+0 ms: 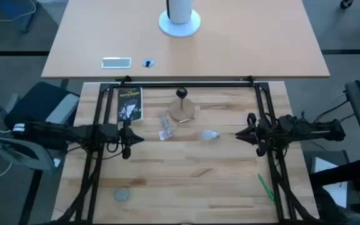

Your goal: Screw lightbulb

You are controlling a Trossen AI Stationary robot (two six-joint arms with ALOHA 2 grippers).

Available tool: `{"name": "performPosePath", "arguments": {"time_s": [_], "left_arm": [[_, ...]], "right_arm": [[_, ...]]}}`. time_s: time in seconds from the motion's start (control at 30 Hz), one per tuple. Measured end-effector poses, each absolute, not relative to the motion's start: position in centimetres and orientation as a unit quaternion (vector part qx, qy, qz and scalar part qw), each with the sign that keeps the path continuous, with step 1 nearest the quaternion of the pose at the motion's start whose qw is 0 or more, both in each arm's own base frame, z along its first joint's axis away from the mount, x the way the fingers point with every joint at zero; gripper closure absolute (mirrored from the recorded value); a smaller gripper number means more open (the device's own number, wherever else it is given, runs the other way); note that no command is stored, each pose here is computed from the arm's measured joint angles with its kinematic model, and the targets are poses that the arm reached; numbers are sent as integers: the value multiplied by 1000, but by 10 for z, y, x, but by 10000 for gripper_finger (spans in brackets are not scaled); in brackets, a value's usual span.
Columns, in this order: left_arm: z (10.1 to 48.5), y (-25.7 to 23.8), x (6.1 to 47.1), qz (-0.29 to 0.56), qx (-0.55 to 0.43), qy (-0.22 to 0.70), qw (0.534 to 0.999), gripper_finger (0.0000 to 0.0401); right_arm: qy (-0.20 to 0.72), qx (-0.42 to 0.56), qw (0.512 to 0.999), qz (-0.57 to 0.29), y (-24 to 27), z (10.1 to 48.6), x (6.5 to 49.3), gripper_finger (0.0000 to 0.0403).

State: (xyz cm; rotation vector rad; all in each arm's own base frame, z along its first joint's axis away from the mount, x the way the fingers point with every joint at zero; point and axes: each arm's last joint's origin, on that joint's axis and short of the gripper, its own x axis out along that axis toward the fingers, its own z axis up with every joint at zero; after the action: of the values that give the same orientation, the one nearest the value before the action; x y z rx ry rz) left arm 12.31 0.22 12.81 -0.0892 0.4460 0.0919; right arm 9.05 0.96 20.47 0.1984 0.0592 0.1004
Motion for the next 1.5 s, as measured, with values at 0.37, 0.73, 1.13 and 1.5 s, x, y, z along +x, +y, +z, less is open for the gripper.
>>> {"name": "performPosePath", "arguments": {"time_s": [0.37, 0.73, 1.13, 1.5], "left_arm": [[128, 2, 123, 46, -44, 221, 973, 401], [128, 2, 123, 46, -44, 221, 973, 401], [128, 2, 123, 46, -44, 221, 973, 401], [128, 2, 123, 46, -44, 221, 973, 401]], "right_arm": [[30, 99, 993, 50, 10, 205, 90, 330], [29, 99, 993, 50, 10, 205, 90, 349], [30, 99, 993, 50, 10, 205, 90, 340], [30, 99, 993, 50, 10, 205, 90, 332]]}}
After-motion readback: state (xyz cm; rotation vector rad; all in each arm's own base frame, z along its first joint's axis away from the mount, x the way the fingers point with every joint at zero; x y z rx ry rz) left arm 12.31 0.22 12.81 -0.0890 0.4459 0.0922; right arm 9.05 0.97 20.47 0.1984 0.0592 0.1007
